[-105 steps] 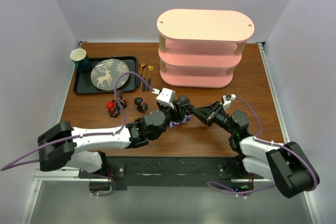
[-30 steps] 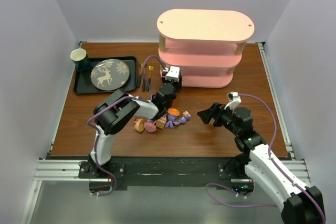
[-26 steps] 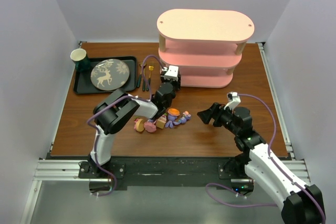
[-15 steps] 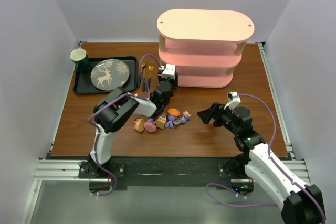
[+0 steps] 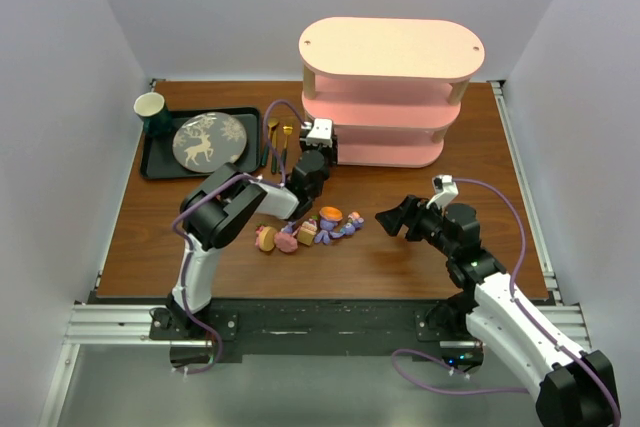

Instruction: Place and organize the plastic toys onto the shelf

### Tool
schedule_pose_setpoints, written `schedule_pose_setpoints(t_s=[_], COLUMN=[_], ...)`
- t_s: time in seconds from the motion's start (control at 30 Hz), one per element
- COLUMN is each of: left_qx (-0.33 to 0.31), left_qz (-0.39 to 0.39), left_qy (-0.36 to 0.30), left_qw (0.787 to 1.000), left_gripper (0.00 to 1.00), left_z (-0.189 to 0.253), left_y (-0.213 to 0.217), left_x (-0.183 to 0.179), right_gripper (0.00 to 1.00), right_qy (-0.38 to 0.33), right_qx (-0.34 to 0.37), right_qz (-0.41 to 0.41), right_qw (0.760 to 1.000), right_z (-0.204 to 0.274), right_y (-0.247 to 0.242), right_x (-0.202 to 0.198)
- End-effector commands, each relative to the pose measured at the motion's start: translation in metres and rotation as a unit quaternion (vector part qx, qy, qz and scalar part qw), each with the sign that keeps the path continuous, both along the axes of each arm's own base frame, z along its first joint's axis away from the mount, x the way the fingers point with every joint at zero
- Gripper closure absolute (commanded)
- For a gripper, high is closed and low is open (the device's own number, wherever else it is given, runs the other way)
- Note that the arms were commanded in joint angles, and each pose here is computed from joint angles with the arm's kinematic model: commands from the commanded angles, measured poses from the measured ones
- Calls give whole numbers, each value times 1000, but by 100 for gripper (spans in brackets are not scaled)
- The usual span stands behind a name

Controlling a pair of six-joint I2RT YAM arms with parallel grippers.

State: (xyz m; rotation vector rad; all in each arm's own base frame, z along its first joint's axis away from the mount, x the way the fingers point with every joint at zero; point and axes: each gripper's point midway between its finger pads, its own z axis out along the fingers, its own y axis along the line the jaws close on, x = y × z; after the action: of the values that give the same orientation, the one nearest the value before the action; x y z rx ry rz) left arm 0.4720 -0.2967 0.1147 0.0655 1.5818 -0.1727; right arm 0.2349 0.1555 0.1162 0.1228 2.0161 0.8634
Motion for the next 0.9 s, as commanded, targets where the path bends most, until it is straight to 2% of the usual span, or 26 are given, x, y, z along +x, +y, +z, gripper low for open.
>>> schedule_pose_setpoints(t_s=[0.0, 0.23, 0.7, 0.87], left_qx=[-50, -53, -52, -55], left_qz=[4, 5, -2, -3], left_qy=[-41, -26, -9, -8], left_qw=[998, 998, 999, 998], left_gripper=[78, 66, 53, 45], left_z=[33, 26, 19, 17], left_y=[-4, -3, -6, -5], left_x=[14, 16, 16, 13], right_gripper=[18, 18, 18, 18], right_qy=[-30, -30, -24, -27], right_qx=[4, 4, 3, 6], right_qz=[2, 2, 5, 7], right_qw=[1000, 1000, 1000, 1000], right_z=[18, 18, 15, 17], right_y=[2, 2, 4, 5], right_x=[7, 7, 8, 8])
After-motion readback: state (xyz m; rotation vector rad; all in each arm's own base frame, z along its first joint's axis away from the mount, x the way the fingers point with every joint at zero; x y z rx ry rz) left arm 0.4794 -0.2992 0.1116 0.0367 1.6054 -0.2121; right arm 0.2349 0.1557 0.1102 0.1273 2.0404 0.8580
